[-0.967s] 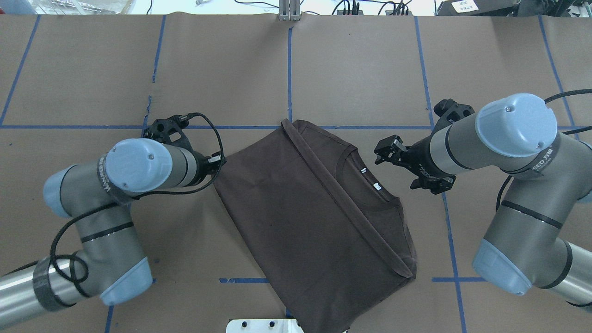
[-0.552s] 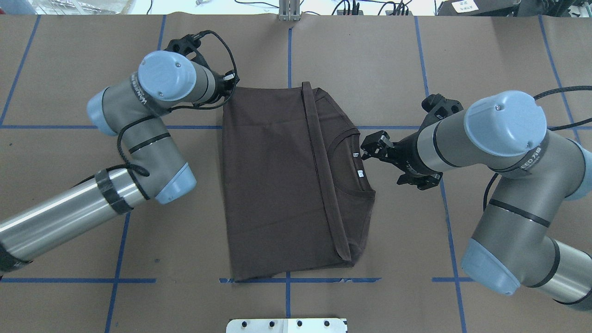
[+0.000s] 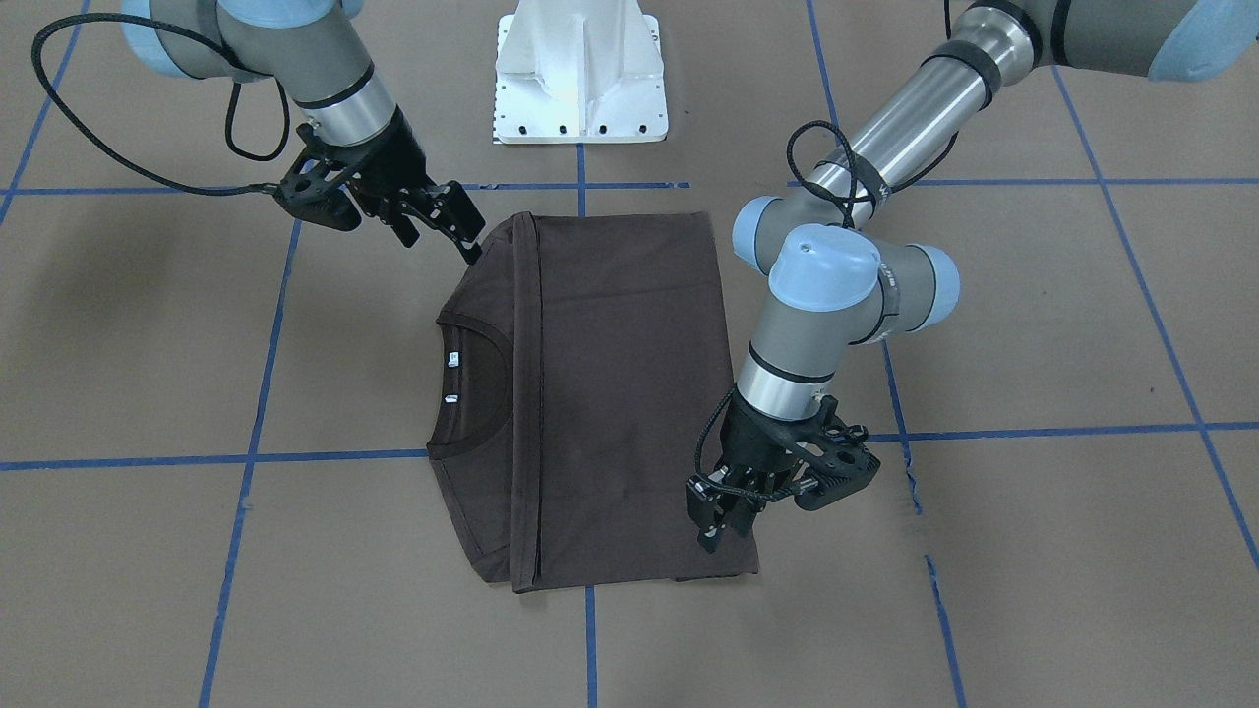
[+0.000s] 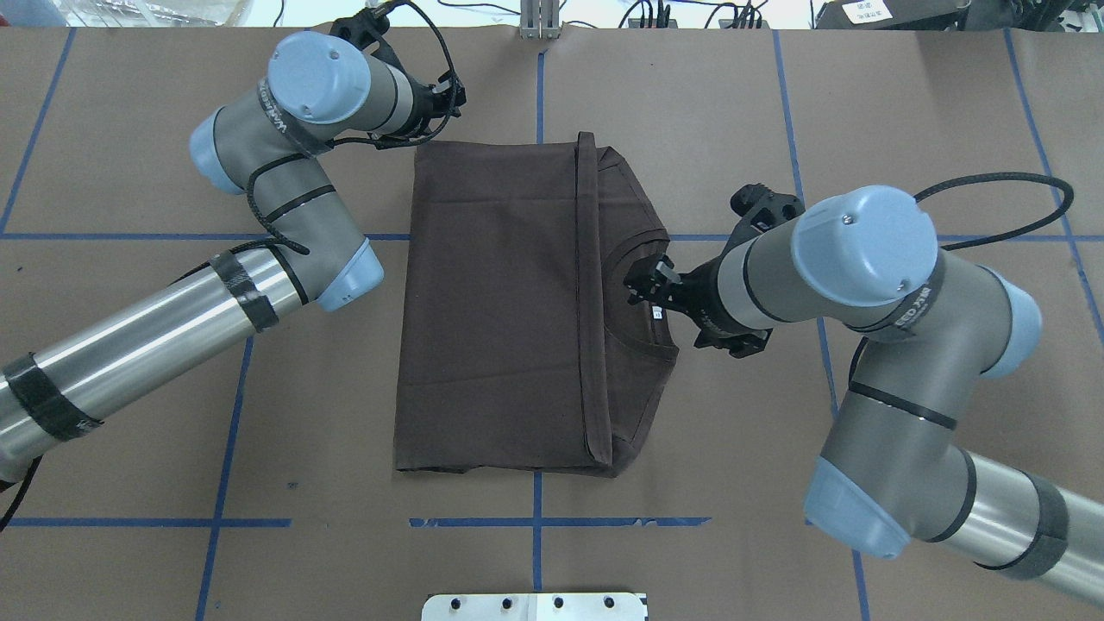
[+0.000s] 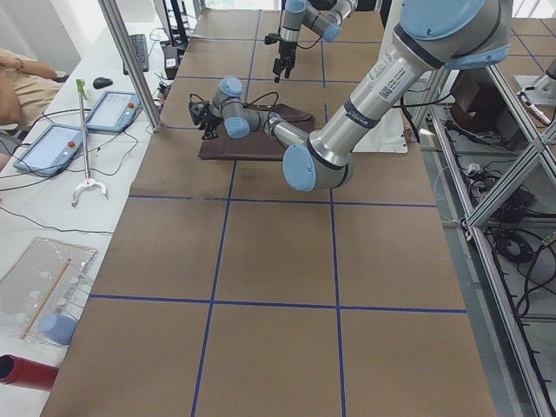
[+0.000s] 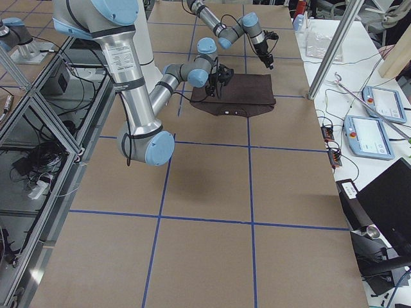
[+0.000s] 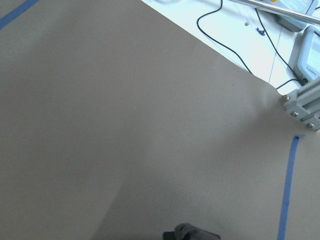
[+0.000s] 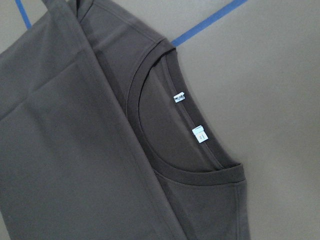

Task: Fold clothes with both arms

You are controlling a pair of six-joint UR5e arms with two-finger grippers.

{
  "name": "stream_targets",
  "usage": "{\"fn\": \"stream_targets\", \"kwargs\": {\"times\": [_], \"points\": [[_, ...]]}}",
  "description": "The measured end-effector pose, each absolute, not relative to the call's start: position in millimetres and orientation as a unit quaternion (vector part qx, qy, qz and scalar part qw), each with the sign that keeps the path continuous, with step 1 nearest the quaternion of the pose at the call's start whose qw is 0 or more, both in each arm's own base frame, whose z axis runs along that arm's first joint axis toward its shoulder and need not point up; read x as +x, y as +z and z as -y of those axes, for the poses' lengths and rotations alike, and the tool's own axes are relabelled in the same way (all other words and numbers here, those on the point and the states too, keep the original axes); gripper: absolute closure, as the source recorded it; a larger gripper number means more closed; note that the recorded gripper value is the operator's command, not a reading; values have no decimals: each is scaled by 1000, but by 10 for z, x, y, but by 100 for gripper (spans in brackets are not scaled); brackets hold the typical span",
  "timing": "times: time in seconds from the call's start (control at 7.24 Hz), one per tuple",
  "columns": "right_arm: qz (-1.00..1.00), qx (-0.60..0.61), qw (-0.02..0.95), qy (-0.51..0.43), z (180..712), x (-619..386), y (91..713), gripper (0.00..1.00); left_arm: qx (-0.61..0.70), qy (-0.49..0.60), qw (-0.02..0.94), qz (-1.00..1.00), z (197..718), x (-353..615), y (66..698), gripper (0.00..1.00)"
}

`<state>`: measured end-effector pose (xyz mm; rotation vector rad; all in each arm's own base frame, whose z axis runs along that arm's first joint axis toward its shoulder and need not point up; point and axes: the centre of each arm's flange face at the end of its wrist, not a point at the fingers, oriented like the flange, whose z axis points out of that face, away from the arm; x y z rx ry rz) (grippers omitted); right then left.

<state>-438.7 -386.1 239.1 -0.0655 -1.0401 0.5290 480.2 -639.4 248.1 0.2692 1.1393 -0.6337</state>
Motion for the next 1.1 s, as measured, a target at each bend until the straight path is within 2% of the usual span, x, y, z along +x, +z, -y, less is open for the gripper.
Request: {"fn": "stream_targets", "kwargs": {"times": [0.41,0.83,1.1], "points": [[448,-1,878,169,3333,-5219,2462,0,96,-243,767,-586,5652,4098,2470,39],[384,21,922,50,3002,-5706,2411,1,87,-241,772,-582,5575,4025,2501,38],[362,23,931,24,2993,-5924,2471,1,85,-243,774,-578,5574,4031,2523,38]]}}
